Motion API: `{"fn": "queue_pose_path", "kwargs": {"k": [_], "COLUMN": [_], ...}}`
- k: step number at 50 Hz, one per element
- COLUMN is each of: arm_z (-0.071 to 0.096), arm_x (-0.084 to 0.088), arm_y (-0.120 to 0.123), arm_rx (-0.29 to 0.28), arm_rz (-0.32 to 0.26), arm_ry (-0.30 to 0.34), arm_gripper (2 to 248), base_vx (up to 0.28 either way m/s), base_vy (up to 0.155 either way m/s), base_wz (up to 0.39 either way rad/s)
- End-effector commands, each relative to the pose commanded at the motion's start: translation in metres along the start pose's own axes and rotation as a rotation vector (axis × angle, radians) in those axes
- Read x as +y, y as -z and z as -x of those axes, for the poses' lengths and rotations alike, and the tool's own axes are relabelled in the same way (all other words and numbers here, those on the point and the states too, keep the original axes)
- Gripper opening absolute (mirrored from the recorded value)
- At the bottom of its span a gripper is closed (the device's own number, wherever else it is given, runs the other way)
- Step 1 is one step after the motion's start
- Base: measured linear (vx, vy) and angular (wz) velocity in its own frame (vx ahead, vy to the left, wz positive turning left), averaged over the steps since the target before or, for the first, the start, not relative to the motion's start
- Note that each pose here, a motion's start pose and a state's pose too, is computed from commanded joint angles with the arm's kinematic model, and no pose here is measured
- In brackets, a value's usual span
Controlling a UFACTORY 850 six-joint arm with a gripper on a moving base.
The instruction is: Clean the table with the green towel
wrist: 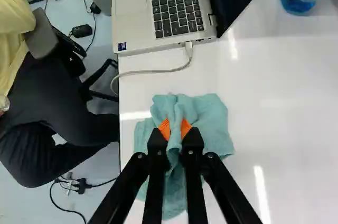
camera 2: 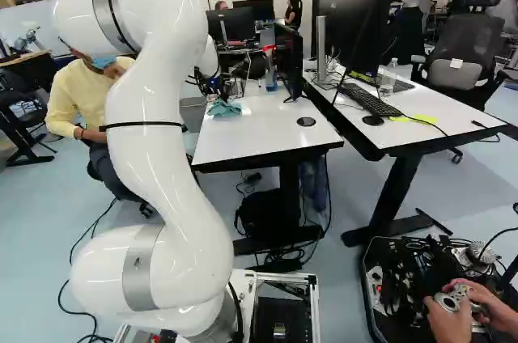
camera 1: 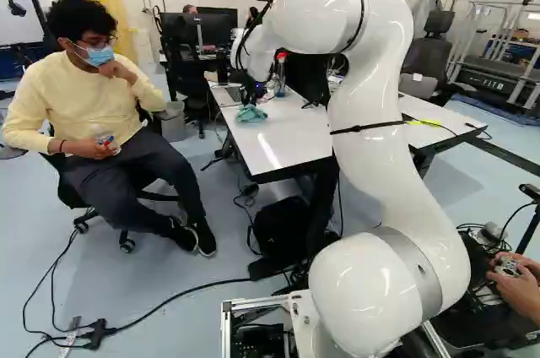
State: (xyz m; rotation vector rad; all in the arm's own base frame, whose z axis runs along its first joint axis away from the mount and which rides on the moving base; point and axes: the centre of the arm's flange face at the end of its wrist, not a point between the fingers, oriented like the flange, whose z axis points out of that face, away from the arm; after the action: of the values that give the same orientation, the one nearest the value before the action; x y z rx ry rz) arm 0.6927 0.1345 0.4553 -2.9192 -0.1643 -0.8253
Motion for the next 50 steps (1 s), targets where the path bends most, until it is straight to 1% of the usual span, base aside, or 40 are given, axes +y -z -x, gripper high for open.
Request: {"fn": "queue_pose_path", "kwargs": {"k": [22, 33, 50], "arm_z": [0.002, 0.005, 0.012], "arm_x": [0.0, 0.0, 0.0], "arm_y": [-0.004, -0.004, -0.003], "arm_rx": [-0.016, -0.05, -0.119], "arm_rz": [0.0, 0.0, 0.0], "arm_ry": [0.0, 0.0, 0.0], "arm_gripper": [41, 41, 41], "base_vx": [0.0, 0.0, 0.0], "base_vy": [0.0, 0.0, 0.0], "base_wz": [0.0, 0.0, 0.0]}}
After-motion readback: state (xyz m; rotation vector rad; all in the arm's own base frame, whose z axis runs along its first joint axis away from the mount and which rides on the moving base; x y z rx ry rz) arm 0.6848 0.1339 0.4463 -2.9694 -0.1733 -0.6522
